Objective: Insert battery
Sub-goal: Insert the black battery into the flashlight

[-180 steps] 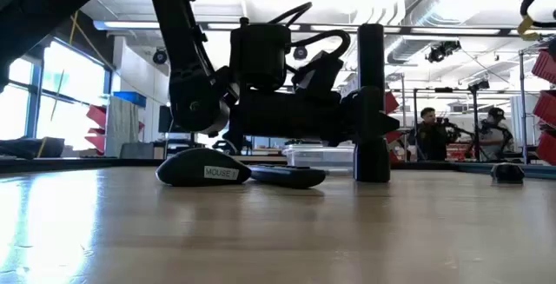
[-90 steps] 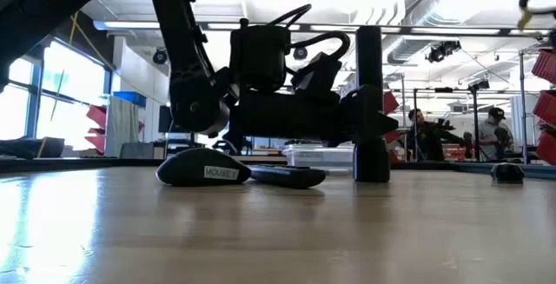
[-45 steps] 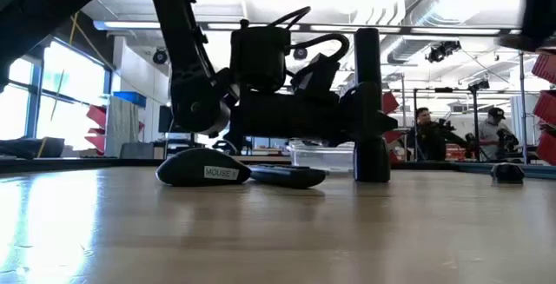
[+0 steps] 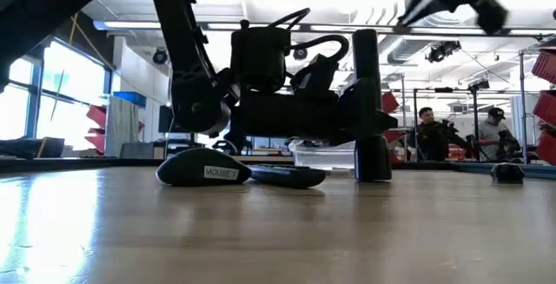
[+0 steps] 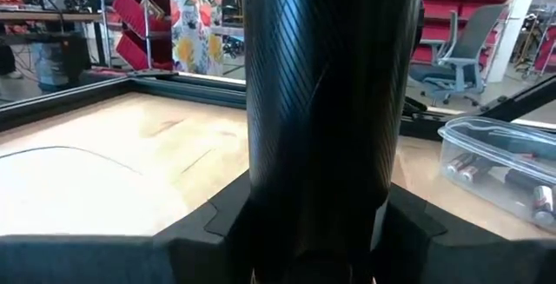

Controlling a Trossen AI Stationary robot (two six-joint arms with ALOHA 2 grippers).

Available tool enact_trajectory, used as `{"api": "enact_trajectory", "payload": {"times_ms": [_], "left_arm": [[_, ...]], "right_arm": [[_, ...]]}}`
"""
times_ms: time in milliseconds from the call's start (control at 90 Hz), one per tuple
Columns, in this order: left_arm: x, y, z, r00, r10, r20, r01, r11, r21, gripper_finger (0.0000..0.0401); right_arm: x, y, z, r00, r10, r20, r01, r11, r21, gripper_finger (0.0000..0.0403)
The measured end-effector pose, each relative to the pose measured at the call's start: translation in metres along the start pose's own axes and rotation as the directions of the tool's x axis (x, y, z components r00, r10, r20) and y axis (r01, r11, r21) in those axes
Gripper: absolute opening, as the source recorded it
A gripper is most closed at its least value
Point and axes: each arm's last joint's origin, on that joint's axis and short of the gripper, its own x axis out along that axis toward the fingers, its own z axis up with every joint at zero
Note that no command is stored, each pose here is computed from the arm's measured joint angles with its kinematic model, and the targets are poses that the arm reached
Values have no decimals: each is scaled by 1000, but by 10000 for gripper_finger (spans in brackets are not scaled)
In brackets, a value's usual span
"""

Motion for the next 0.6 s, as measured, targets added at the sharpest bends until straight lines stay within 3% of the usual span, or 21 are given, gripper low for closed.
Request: {"api": "enact_trajectory", "payload": {"times_ms": [211, 478, 600], "left_arm": [[0, 1, 0, 1000, 1, -4, -1, 1000, 1, 145], [0, 1, -1, 1000, 3, -17, -2, 999, 38, 145], [0, 1, -1, 1000, 3, -16, -2, 999, 32, 145]], "right_arm": [[9, -17, 10, 999, -42, -5, 41, 992, -120, 1], [2, -27, 18, 992, -83, 90, 82, 997, 17, 0], [-6, -27, 20, 988, -102, 112, 101, 995, 12, 0]]}}
